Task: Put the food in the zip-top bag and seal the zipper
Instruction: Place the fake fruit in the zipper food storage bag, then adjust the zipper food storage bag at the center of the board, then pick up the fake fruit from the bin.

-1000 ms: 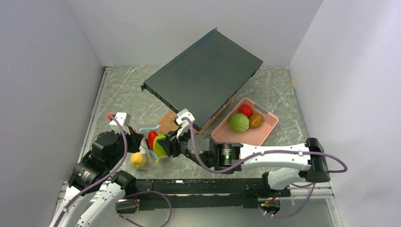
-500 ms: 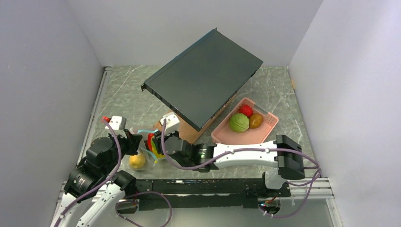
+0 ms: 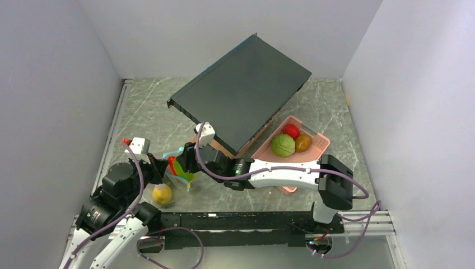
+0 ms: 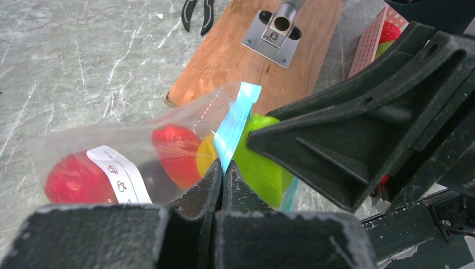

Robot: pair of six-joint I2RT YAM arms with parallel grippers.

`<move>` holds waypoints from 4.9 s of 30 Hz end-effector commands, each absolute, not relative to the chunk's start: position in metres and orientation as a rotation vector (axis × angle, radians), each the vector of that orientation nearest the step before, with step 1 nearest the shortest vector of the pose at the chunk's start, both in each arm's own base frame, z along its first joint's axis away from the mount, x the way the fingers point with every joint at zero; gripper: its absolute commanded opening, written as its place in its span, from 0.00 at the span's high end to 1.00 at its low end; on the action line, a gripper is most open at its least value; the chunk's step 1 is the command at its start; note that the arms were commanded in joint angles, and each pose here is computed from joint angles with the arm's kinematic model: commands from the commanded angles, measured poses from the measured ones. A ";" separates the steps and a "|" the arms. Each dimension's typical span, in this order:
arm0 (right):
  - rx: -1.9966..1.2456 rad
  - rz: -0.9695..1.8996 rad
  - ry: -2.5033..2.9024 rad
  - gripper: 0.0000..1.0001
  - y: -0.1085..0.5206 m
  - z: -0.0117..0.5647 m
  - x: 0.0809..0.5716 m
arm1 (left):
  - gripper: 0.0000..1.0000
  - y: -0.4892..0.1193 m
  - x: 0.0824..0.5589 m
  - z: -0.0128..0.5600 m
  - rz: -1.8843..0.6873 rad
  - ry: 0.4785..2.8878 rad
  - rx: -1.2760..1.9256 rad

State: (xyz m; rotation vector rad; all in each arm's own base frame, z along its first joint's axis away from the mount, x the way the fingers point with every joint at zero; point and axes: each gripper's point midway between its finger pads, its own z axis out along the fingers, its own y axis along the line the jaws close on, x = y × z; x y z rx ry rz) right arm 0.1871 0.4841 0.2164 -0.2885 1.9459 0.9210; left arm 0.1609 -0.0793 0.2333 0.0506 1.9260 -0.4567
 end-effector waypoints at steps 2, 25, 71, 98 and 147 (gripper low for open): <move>-0.253 1.157 1.938 0.77 0.512 0.246 0.167 | 1.00 -0.084 0.164 0.246 -0.488 1.875 0.048; -0.416 0.976 2.020 0.33 0.488 0.229 0.148 | 1.00 -0.082 0.163 0.247 -0.488 1.869 0.044; -0.441 0.678 1.892 1.00 0.464 0.234 0.162 | 1.00 -0.069 0.165 0.248 -0.440 1.860 -0.032; -0.426 0.821 1.786 1.00 0.467 0.302 0.162 | 1.00 -0.041 0.151 0.265 -0.425 1.731 -0.169; 0.253 0.244 1.700 0.26 0.107 0.244 0.192 | 1.00 -0.044 0.158 0.258 -0.399 1.778 -0.162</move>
